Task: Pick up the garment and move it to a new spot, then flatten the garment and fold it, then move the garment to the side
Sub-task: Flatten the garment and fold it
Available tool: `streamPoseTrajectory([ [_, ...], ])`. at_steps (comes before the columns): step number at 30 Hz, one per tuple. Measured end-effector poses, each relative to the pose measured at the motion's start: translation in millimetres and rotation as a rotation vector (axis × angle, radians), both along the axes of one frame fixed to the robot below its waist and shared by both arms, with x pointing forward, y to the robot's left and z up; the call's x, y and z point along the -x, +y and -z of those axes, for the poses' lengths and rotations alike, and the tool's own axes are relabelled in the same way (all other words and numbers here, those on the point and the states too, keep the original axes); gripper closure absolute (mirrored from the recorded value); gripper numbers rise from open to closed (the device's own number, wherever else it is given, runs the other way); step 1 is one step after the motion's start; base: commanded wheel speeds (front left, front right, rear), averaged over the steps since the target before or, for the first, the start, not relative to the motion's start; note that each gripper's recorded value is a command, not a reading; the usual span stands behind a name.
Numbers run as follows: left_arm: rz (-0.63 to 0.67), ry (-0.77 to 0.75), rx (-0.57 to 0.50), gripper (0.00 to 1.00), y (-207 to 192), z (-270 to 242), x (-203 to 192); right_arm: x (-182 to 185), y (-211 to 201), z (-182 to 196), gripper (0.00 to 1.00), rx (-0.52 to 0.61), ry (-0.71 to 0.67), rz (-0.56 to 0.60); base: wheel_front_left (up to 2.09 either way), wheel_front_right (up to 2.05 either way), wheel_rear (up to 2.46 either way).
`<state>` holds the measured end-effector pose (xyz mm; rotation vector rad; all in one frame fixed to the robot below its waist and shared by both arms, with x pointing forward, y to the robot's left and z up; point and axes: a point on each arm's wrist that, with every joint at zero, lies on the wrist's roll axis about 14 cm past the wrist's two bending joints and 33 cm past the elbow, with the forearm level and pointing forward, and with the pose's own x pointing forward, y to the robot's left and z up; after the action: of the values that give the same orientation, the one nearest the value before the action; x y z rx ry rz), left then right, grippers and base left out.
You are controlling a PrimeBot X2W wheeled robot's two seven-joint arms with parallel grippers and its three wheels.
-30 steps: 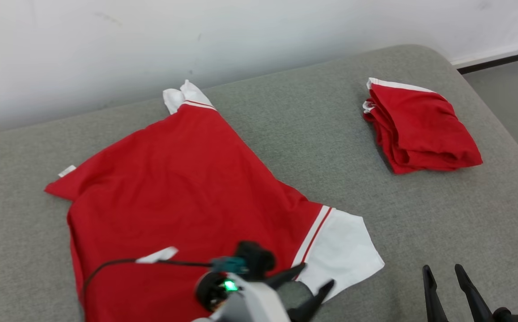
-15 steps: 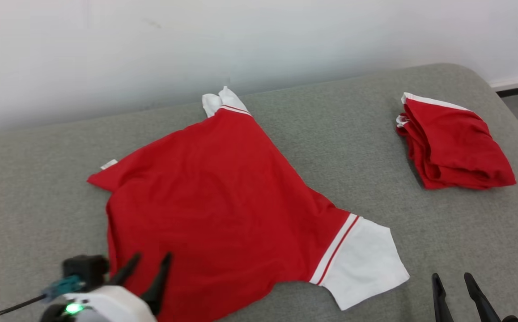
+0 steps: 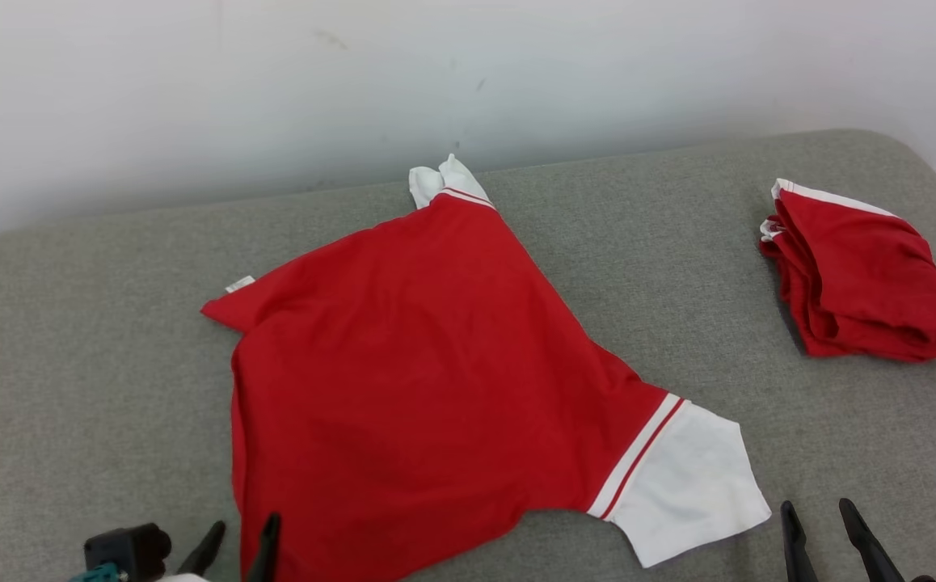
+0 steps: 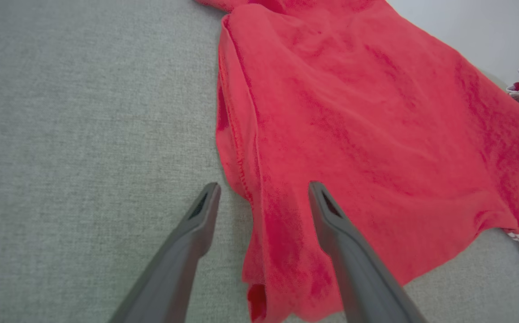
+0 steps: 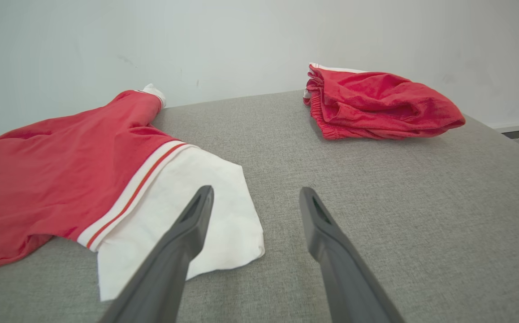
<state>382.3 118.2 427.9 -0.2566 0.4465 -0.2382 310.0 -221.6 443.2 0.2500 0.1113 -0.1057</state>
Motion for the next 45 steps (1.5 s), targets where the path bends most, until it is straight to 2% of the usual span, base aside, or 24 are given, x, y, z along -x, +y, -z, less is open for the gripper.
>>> streamPoseTrajectory([
  [6,0.007,0.038,0.029,0.0,-8.4,11.3,5.1,-2.0,2.3,2.1,0.0,0.001,0.008,-0.01,0.0,0.0,0.0],
  [7,0.006,0.044,0.03,0.17,-8.1,13.2,5.3,-2.0,2.9,2.2,0.0,0.001,0.008,-0.012,0.0,0.0,0.0],
  [8,0.006,0.047,0.029,0.52,-7.8,14.4,5.1,-1.8,3.1,2.3,0.0,0.0,0.009,-0.012,0.0,0.0,0.0],
  [9,0.007,0.048,0.03,0.83,-8.1,14.9,4.6,-1.5,3.1,2.7,0.0,0.0,0.01,-0.012,0.0,0.0,0.0],
  [10,0.008,0.046,0.035,1.0,-9.1,14.4,3.5,-1.2,2.8,3.0,0.0,0.001,0.011,-0.011,0.0,0.0,0.0],
  [19,0.027,-0.061,0.088,1.0,-16.6,-21.1,-19.5,1.0,-1.0,3.8,0.0,0.005,0.016,0.0,0.0,0.0,0.0],
  [23,0.015,-0.107,0.078,1.0,-7.6,-39.8,-36.9,0.8,-1.7,3.9,0.0,0.005,0.016,0.002,0.0,0.0,0.0],
  [30,0.014,-0.061,0.028,1.0,3.7,-30.5,-52.2,1.7,-3.2,4.0,0.0,0.002,0.018,0.014,0.0,0.0,0.0],
  [32,0.021,-0.042,0.027,0.78,2.0,-24.5,-52.2,3.2,-5.3,4.4,0.0,0.003,0.02,0.023,0.0,0.0,0.0],
  [34,0.013,-0.025,0.029,0.45,2.9,-18.4,-51.5,4.5,-7.0,4.5,0.0,0.002,0.02,0.031,0.0,0.0,0.0],
  [35,0.008,-0.018,0.029,0.0,4.1,-15.4,-50.5,5.0,-7.6,4.7,0.0,0.002,0.021,0.034,0.0,0.0,0.0],
  [40,-0.05,0.0,0.018,0.0,22.0,-4.1,-42.8,7.4,-9.3,5.8,0.0,0.001,0.025,0.041,0.0,0.0,0.0],
  [45,-0.11,-0.065,0.015,0.0,40.8,-15.1,-38.7,4.6,-7.1,2.4,0.0,0.004,0.011,0.028,0.0,0.0,0.0],
])
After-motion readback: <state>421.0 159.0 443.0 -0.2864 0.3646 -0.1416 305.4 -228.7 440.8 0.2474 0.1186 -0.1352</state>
